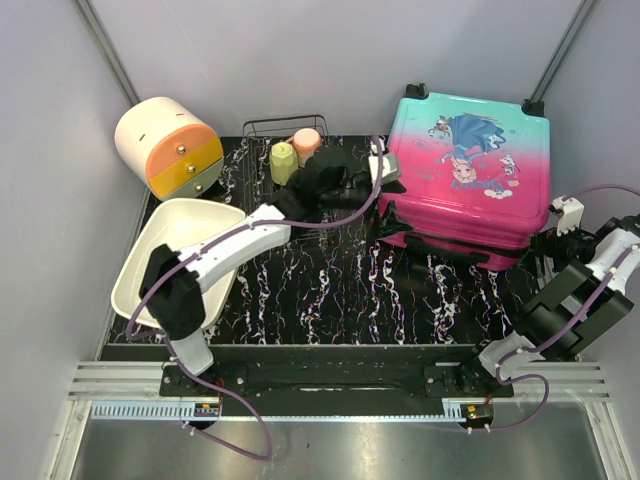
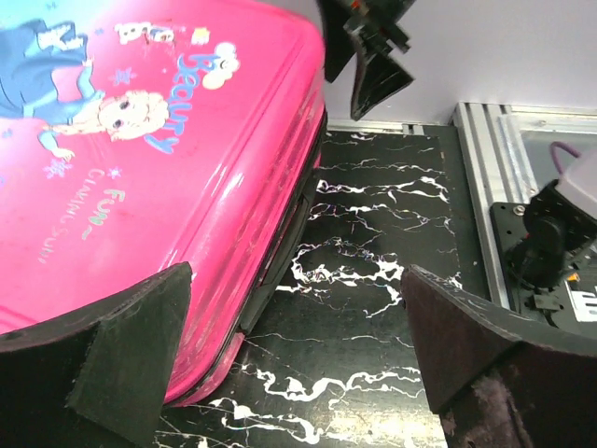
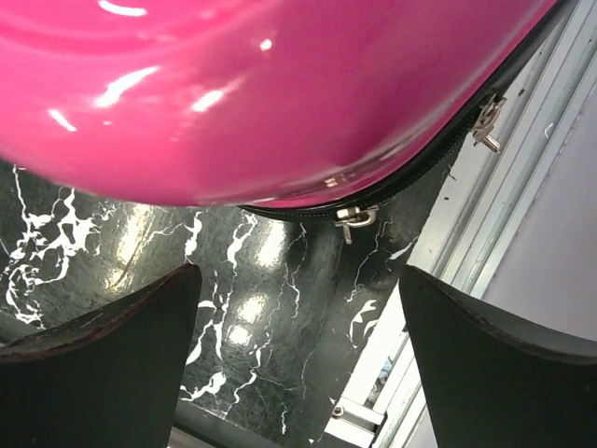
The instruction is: Open, take out, and arrange the luggage
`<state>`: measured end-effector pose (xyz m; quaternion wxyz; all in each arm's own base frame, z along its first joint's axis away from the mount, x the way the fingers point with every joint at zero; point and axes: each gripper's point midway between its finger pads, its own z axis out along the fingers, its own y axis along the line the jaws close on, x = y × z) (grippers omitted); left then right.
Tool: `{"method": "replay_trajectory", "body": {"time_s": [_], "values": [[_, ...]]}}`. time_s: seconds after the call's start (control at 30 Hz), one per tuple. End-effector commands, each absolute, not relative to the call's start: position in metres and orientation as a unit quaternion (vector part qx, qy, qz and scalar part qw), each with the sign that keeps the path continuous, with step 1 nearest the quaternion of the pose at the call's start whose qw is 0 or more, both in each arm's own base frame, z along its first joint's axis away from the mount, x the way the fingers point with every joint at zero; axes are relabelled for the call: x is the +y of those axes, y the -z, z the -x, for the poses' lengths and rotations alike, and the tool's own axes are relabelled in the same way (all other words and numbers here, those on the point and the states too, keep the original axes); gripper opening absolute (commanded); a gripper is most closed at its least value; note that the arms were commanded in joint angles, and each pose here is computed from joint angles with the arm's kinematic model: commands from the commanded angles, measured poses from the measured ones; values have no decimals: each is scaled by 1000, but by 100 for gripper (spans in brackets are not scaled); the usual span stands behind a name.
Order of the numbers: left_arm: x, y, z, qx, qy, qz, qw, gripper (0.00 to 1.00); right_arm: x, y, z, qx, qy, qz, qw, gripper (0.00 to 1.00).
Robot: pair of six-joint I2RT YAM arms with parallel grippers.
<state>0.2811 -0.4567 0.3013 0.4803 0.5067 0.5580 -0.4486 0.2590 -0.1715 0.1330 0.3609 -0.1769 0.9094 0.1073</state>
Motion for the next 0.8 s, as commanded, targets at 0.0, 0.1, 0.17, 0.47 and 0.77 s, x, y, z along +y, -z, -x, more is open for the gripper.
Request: {"method": "replay_trajectory", "body": {"time_s": [0.0,0.1,0.17,0.47,0.77], "values": [[-434,-316,-254,512,460,-555,466,99,-189,-136,-262,912,-74,199,350,93],[-420,-321,-247,499,451,-573,467,99,-192,-131,-264,903,-47,229,360,89],[-417,-320,-243,486,444,-590,468,99,-185,-121,-262,897,-52,243,366,88],[-426,-325,-255,488,432,-605,458,95,-185,-94,-275,864,-41,301,401,75],[-432,-318,-263,507,438,-587,455,90,-182,-85,-291,831,-58,342,435,67]]}}
